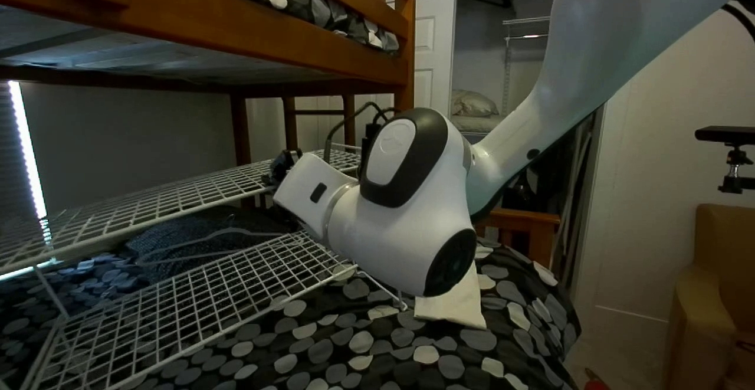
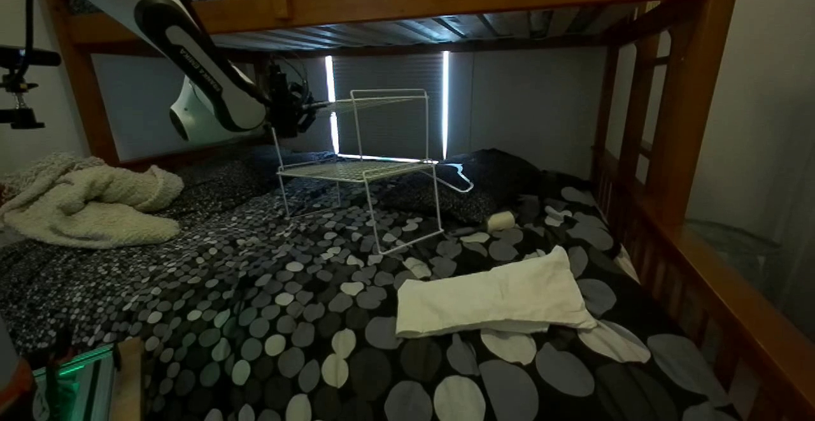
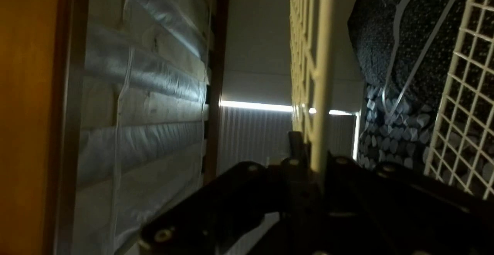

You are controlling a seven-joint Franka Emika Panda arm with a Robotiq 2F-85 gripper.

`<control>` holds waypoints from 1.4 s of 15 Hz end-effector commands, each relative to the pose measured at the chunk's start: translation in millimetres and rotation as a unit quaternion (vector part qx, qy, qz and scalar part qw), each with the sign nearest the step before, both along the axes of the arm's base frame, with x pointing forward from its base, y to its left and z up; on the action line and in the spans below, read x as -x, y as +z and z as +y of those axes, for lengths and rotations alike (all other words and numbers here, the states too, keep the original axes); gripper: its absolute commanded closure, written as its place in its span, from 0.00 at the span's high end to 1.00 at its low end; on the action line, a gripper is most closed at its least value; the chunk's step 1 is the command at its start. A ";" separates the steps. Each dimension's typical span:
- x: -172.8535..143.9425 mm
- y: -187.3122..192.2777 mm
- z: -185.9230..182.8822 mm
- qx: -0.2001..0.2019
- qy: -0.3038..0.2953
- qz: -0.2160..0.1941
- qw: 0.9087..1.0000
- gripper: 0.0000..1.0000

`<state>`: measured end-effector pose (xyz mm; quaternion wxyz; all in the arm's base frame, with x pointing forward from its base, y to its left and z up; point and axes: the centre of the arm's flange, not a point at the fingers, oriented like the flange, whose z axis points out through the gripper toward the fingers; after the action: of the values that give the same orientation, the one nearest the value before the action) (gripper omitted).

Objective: Move the wire rack to the left

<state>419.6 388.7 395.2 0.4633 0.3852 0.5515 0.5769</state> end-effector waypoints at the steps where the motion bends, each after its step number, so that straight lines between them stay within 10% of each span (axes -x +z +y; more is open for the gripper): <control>1: -1.4 45.0 28.1 -0.017 0.083 -0.018 0.996 0.01; 9: 31.1 65.5 77.8 -0.028 0.220 0.033 0.974 0.01; 11: 80.7 64.7 118.3 0.013 0.195 0.080 0.977 0.05; 21: 68.6 47.6 123.3 0.031 0.214 0.065 0.974 0.01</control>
<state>340.8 510.7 436.6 0.2884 0.3096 0.6803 0.5985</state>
